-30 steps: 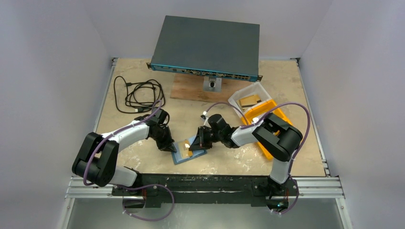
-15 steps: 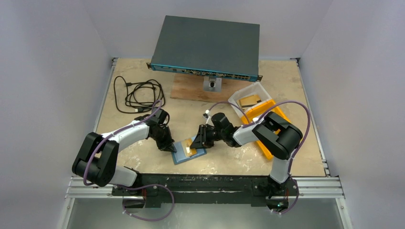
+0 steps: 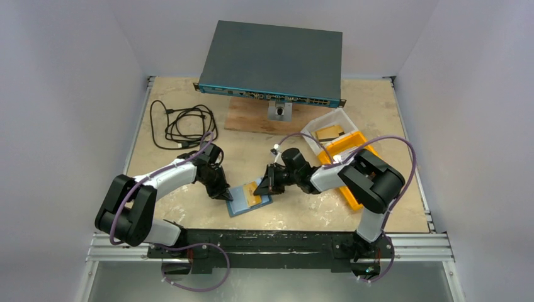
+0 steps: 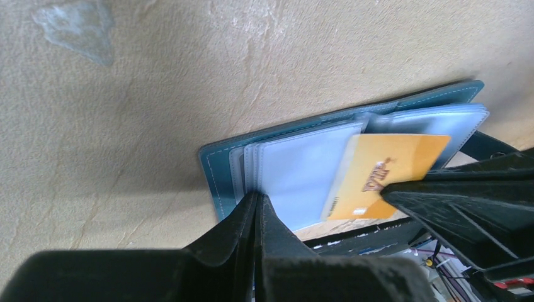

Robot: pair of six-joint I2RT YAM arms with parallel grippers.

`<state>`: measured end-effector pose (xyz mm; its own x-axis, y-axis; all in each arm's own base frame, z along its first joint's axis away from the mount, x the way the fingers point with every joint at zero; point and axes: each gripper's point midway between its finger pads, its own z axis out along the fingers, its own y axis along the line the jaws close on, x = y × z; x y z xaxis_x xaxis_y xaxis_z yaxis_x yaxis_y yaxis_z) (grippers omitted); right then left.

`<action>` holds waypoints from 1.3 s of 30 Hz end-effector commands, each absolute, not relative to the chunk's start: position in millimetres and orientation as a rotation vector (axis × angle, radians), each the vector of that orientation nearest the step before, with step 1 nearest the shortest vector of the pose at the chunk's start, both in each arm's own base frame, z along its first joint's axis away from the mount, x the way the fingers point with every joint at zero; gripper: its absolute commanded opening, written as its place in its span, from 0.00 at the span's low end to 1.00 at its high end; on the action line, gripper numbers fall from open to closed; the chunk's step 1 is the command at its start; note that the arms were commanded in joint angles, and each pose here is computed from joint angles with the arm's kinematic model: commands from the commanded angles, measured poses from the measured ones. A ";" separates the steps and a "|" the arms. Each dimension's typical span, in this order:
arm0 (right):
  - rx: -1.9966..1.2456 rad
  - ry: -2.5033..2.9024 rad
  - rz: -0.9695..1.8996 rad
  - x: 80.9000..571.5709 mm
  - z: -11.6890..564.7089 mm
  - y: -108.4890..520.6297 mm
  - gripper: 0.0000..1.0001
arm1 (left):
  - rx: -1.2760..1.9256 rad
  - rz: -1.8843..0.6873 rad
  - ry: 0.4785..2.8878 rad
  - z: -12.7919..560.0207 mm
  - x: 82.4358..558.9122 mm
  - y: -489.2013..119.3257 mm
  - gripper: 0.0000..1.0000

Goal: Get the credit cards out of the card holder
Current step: Remove the credit card from the card holder, then place the credit card in the storage box.

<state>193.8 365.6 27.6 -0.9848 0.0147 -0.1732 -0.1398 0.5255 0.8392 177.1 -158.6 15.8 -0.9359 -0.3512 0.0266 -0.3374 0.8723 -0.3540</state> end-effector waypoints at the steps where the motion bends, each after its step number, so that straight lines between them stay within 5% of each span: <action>1: -0.015 2.633 1.247 202.5 18.4 327.3 0.00 | -0.517 -0.314 3.016 -5.3 169.4 -129.2 0.00; 12: 0.034 2.529 1.159 211.0 75.5 304.0 0.00 | -0.424 -0.541 2.906 35.1 188.1 -152.6 0.00; 20: 0.183 2.437 1.032 223.0 121.2 271.3 0.00 | -0.265 -0.741 2.740 102.5 207.6 -173.8 0.42; 26: 0.424 2.320 0.903 230.0 149.3 223.0 0.00 | -0.151 -0.803 2.666 129.7 210.4 -179.1 0.63; 39: 0.852 1.943 0.787 332.8 199.0 97.5 0.00 | -0.074 -0.872 2.661 138.0 199.4 -183.5 0.68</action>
<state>294.5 119.2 165.6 -0.5074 0.7395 -0.4424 0.3012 0.6332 0.7130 202.3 -178.6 121.5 -0.9466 -0.1891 -0.2610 -0.0126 0.8308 -0.5564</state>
